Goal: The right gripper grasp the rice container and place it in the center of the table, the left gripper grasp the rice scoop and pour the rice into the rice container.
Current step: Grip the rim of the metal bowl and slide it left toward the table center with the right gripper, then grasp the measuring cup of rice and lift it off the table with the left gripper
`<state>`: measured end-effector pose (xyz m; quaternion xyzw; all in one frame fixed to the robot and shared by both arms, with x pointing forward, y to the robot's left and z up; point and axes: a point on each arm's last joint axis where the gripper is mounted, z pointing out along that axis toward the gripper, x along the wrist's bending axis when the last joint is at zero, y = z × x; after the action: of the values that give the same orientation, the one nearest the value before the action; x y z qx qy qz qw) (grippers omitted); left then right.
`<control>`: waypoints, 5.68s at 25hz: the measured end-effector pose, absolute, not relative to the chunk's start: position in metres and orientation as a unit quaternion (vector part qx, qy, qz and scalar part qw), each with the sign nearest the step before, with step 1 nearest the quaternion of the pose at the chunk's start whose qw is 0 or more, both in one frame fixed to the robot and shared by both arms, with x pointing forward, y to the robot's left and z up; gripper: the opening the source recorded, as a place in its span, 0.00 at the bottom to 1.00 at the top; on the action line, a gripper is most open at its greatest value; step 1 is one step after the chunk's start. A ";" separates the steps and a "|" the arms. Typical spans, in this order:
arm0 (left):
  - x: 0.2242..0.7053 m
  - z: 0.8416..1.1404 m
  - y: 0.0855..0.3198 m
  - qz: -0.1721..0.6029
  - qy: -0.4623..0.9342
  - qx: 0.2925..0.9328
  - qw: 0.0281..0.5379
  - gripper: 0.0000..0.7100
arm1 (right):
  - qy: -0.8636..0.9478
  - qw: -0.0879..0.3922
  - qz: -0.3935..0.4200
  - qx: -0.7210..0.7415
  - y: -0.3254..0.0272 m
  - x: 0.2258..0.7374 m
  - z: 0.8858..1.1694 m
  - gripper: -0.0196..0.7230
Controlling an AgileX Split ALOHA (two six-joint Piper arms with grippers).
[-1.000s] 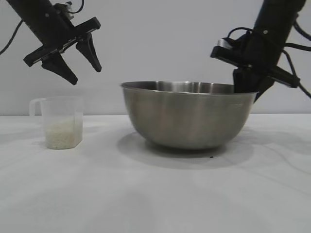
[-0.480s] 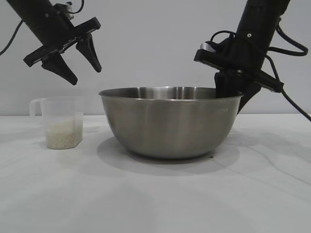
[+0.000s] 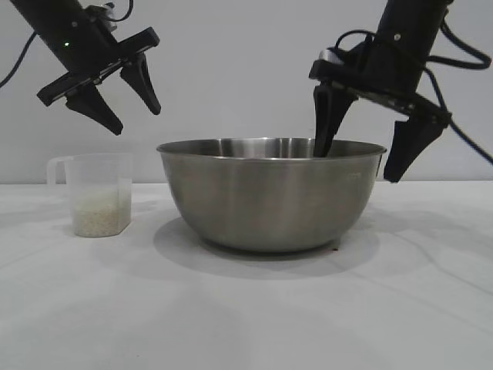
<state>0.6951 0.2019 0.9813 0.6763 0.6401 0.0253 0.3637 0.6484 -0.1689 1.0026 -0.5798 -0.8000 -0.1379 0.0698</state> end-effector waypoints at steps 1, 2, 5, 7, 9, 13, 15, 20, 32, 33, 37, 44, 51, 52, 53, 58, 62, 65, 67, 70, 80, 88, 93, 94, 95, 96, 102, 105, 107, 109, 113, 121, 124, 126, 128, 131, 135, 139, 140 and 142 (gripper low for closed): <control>0.695 0.981 0.202 0.025 0.640 0.676 0.364 0.57 | -0.801 0.052 -0.130 -0.583 -0.173 0.647 1.009 0.83; 0.695 0.981 0.202 0.025 0.640 0.676 0.364 0.57 | -0.801 0.033 -0.123 -0.585 -0.177 0.645 1.016 0.83; 0.695 0.981 0.202 0.025 0.640 0.676 0.364 0.57 | -0.798 -0.006 -0.117 -0.591 -0.185 0.640 1.036 0.83; 0.695 0.981 0.202 0.025 0.640 0.676 0.364 0.57 | -0.790 -0.017 -0.124 -0.600 -0.193 0.638 1.047 0.77; 0.695 0.981 0.202 0.025 0.640 0.676 0.364 0.57 | -0.778 -0.029 -0.132 -0.614 -0.203 0.636 1.059 0.77; 0.695 0.981 0.202 0.025 0.640 0.676 0.364 0.57 | -0.755 -0.037 -0.128 -0.642 -0.233 0.621 1.069 0.77; 0.695 0.981 0.202 0.025 0.640 0.676 0.364 0.57 | -0.744 -0.033 -0.118 -0.656 -0.249 0.608 1.068 0.77; 0.695 0.981 0.202 0.025 0.640 0.676 0.364 0.57 | -0.731 -0.020 -0.088 -0.677 -0.274 0.564 1.062 0.77; 0.695 0.981 0.202 0.024 0.640 0.677 0.363 0.57 | -0.729 -0.071 -0.082 -0.675 -0.290 0.432 1.074 0.77; 0.695 0.981 0.202 0.024 0.640 0.677 0.363 0.57 | -0.727 -0.077 -0.087 -0.677 -0.291 0.420 1.074 0.77; 0.695 0.981 0.202 0.024 0.640 0.677 0.363 0.57 | -0.716 -0.105 -0.113 -0.680 -0.293 0.375 1.073 0.77; 0.695 0.981 0.202 0.025 0.639 0.677 0.363 0.57 | -0.701 -0.171 -0.182 -0.668 -0.295 0.308 1.064 0.77; 0.695 0.981 0.202 0.027 0.640 0.676 0.364 0.57 | -0.664 -0.256 -0.275 -0.647 -0.297 0.267 1.059 0.77; 0.695 0.981 0.202 0.027 0.640 0.676 0.364 0.57 | -0.659 -0.267 -0.287 -0.642 -0.297 0.262 1.057 0.77; 0.695 0.981 0.202 0.027 0.640 0.676 0.364 0.57 | -0.655 -0.276 -0.296 -0.638 -0.297 0.259 1.055 0.77; 0.695 0.981 0.202 0.027 0.640 0.676 0.364 0.57 | -0.637 -0.313 -0.334 -0.620 -0.298 0.239 1.043 0.77; 0.695 0.981 0.202 0.024 0.640 0.677 0.363 0.57 | -0.626 -0.333 -0.356 -0.609 -0.298 0.229 1.043 0.77; 0.694 0.981 0.202 0.021 0.640 0.678 0.362 0.57 | -0.625 -0.334 -0.357 -0.608 -0.298 0.229 1.043 0.77; 0.693 0.981 0.201 0.017 0.639 0.680 0.360 0.57 | -0.625 -0.334 -0.357 -0.608 -0.298 0.229 1.043 0.77; 0.692 0.980 0.200 0.008 0.638 0.683 0.355 0.57 | -0.625 -0.334 -0.357 -0.608 -0.298 0.229 1.043 0.77; 0.658 1.037 0.211 0.035 0.599 0.742 0.300 0.57 | -0.625 -0.334 -0.357 -0.608 -0.298 0.229 1.043 0.77; 0.618 1.081 0.234 0.066 0.622 0.756 0.192 0.57 | -0.625 -0.334 -0.357 -0.608 -0.298 0.229 1.043 0.77; 0.592 1.110 0.240 0.068 0.628 0.756 0.172 0.57 | -0.625 -0.334 -0.357 -0.608 -0.298 0.229 1.043 0.77; 0.586 1.116 0.241 0.072 0.629 0.754 0.177 0.57 | -0.625 -0.334 -0.357 -0.608 -0.298 0.229 1.043 0.77; 0.580 1.123 0.242 0.077 0.629 0.752 0.184 0.57 | -0.625 -0.334 -0.357 -0.608 -0.298 0.229 1.043 0.77; 0.573 1.127 0.243 0.080 0.629 0.751 0.187 0.57 | -0.625 -0.334 -0.357 -0.608 -0.298 0.229 1.043 0.77; 0.526 1.135 0.249 0.088 0.628 0.748 0.195 0.57 | -0.625 -0.334 -0.357 -0.608 -0.298 0.229 1.043 0.77; 0.503 1.130 0.253 0.106 0.627 0.741 0.214 0.57 | -0.625 -0.334 -0.357 -0.608 -0.298 0.229 1.043 0.77; 0.487 1.123 0.256 0.122 0.626 0.735 0.230 0.57 | -0.625 -0.334 -0.357 -0.608 -0.298 0.229 1.043 0.77; 0.470 1.117 0.258 0.142 0.624 0.725 0.254 0.57 | -0.625 -0.334 -0.357 -0.608 -0.298 0.229 1.043 0.77; 0.443 1.092 0.260 0.173 0.617 0.700 0.315 0.57 | -0.625 -0.334 -0.357 -0.608 -0.298 0.229 1.043 0.77; 0.414 1.032 0.260 0.191 0.611 0.662 0.390 0.57 | -0.625 -0.334 -0.357 -0.608 -0.298 0.229 1.043 0.77; 0.410 1.014 0.263 0.201 0.616 0.652 0.394 0.57 | -0.625 -0.334 -0.357 -0.608 -0.298 0.229 1.043 0.77; 0.409 1.006 0.265 0.210 0.626 0.638 0.397 0.57 | -0.625 -0.334 -0.357 -0.608 -0.298 0.229 1.043 0.77; 0.407 0.999 0.268 0.225 0.633 0.625 0.398 0.57 | -0.625 -0.334 -0.357 -0.608 -0.298 0.229 1.043 0.77; 0.407 0.993 0.273 0.254 0.638 0.607 0.401 0.57 | -0.625 -0.334 -0.357 -0.608 -0.298 0.229 1.043 0.77; 0.405 0.988 0.278 0.278 0.641 0.593 0.400 0.57 | -0.625 -0.334 -0.357 -0.608 -0.298 0.229 1.043 0.77; 0.407 0.983 0.281 0.301 0.643 0.583 0.395 0.57 | -0.625 -0.334 -0.357 -0.608 -0.298 0.229 1.043 0.77; 0.408 0.979 0.282 0.307 0.644 0.582 0.391 0.57 | -0.625 -0.334 -0.357 -0.608 -0.298 0.229 1.043 0.77; 0.410 0.971 0.279 0.314 0.632 0.598 0.381 0.57 | -0.625 -0.334 -0.357 -0.608 -0.298 0.229 1.043 0.77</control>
<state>0.4104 0.2790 0.9709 0.5977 0.6317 0.3144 0.3806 0.2288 -0.2982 1.0428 -0.6084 -0.6252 -0.3570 -0.3341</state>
